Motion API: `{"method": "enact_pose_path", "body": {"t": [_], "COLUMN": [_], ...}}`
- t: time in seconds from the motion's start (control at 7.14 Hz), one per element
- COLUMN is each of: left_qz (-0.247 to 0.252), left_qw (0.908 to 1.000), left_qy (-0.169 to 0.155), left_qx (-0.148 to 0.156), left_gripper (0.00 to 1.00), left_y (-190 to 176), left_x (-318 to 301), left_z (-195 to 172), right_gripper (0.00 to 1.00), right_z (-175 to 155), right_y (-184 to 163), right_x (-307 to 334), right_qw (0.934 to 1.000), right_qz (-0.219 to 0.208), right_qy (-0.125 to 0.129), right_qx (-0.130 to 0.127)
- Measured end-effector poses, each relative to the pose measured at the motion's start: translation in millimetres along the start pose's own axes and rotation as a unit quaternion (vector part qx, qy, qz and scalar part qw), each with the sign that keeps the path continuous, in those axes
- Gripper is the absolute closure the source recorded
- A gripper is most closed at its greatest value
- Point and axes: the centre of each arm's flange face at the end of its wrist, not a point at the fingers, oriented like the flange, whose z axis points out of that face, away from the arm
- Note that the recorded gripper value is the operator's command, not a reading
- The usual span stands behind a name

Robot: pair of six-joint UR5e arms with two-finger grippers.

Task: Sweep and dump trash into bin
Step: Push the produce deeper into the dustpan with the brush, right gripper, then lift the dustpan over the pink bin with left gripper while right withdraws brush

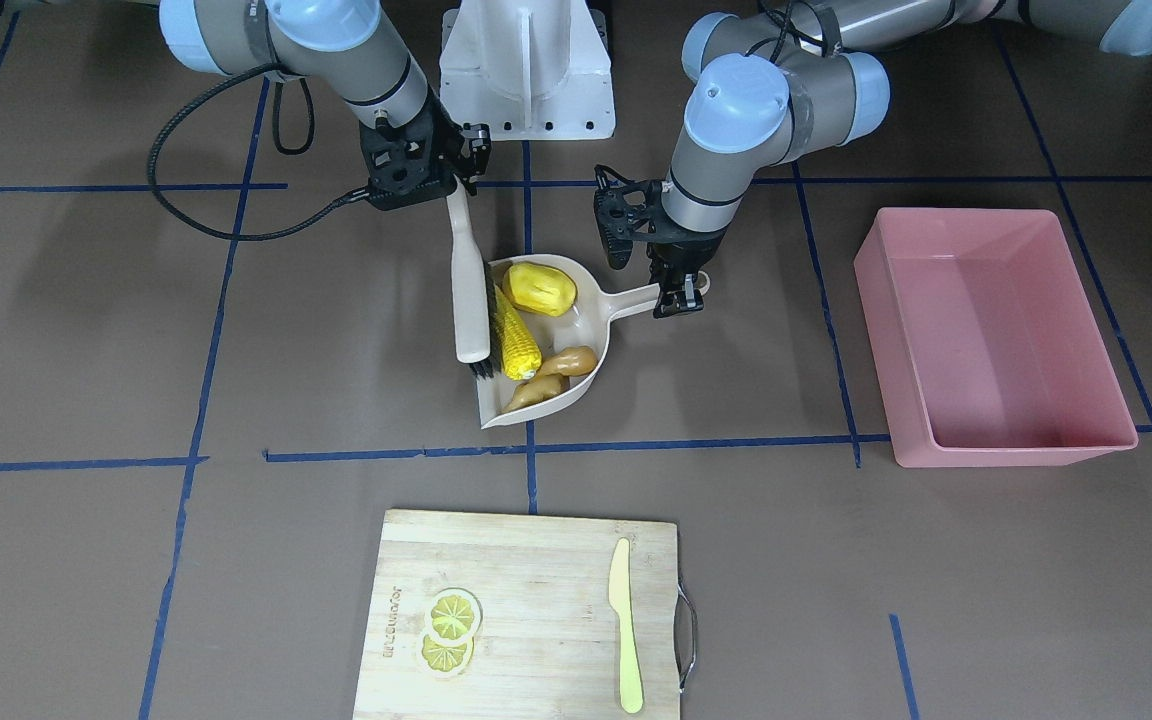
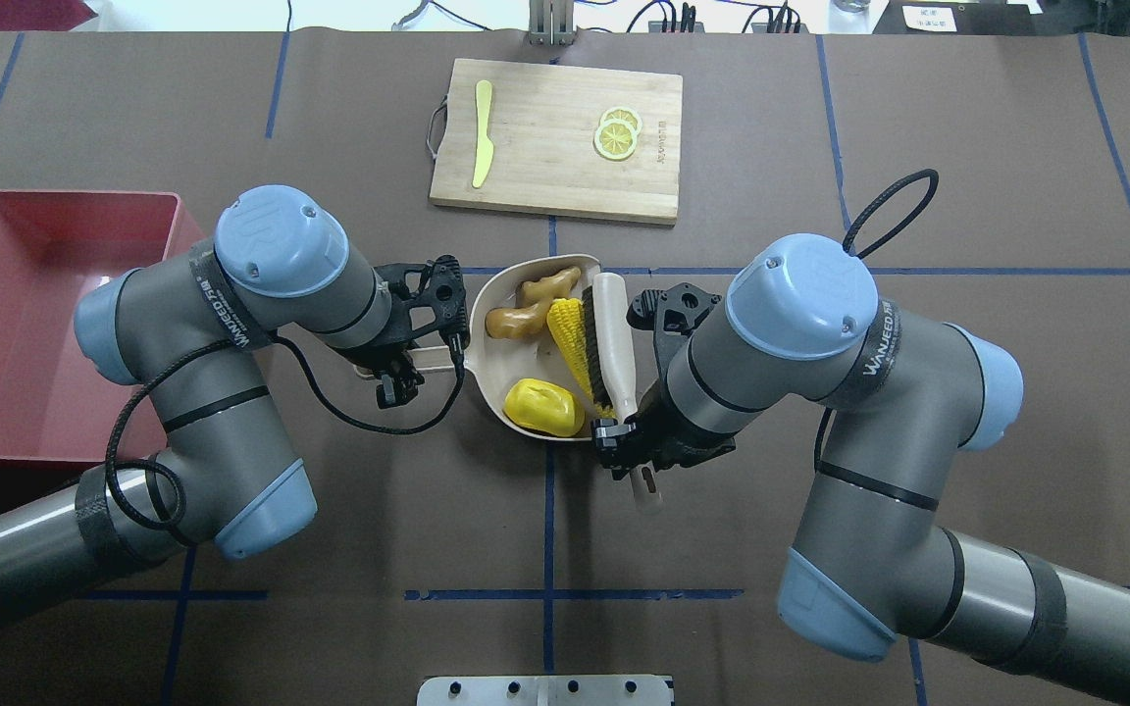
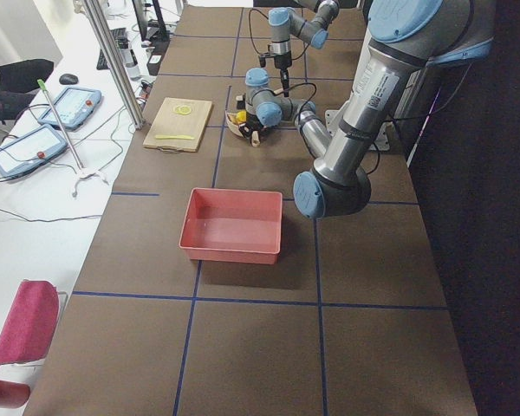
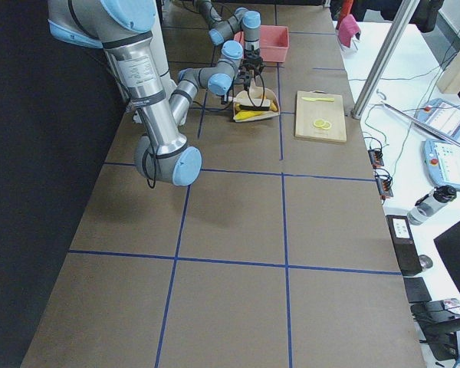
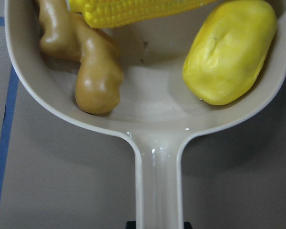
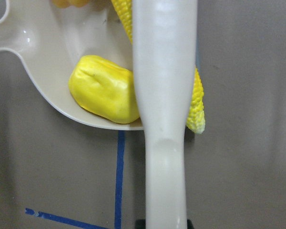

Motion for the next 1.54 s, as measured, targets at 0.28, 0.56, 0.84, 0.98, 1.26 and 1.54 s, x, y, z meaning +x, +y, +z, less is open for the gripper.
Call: {"method": "enact_pose_path", "body": {"t": [0.28, 0.56, 0.84, 0.98, 1.26, 1.54], "left_qz": [-0.018, -0.026, -0.031, -0.037, -0.058, -0.089], "left_qw": [0.9993, 0.9989, 0.9982, 0.9976, 0.9956, 0.9927], "left_qy": [-0.004, -0.005, -0.006, 0.002, 0.016, 0.007], "left_qx": [0.031, 0.040, 0.050, 0.059, 0.072, 0.080], "left_gripper": [0.93, 0.93, 0.94, 0.94, 0.94, 0.94], "left_y": [1.6, 1.9, 3.4, 8.1, 42.9, 97.0], "left_x": [-3.0, -3.1, -9.3, -19.4, -47.3, -82.3], "left_z": [8.2, 8.2, -3.4, -19.0, -57.9, -104.9], "right_gripper": [1.00, 0.99, 0.99, 0.99, 0.99, 0.99], "right_z": [-8.6, -42.0, -102.1, -120.2, -132.6, -129.8], "right_y": [-5.6, -18.5, -28.3, -30.6, -36.1, -30.3], "right_x": [2.0, 10.4, 44.6, 72.2, 133.9, 191.7], "right_qw": [1.0000, 0.9996, 0.9983, 0.9966, 0.9915, 0.9866], "right_qz": [0.004, 0.015, 0.053, 0.077, 0.118, 0.132], "right_qy": [-0.004, -0.022, -0.019, -0.006, 0.027, 0.070], "right_qx": [0.001, 0.001, 0.017, 0.029, 0.048, 0.066]}}
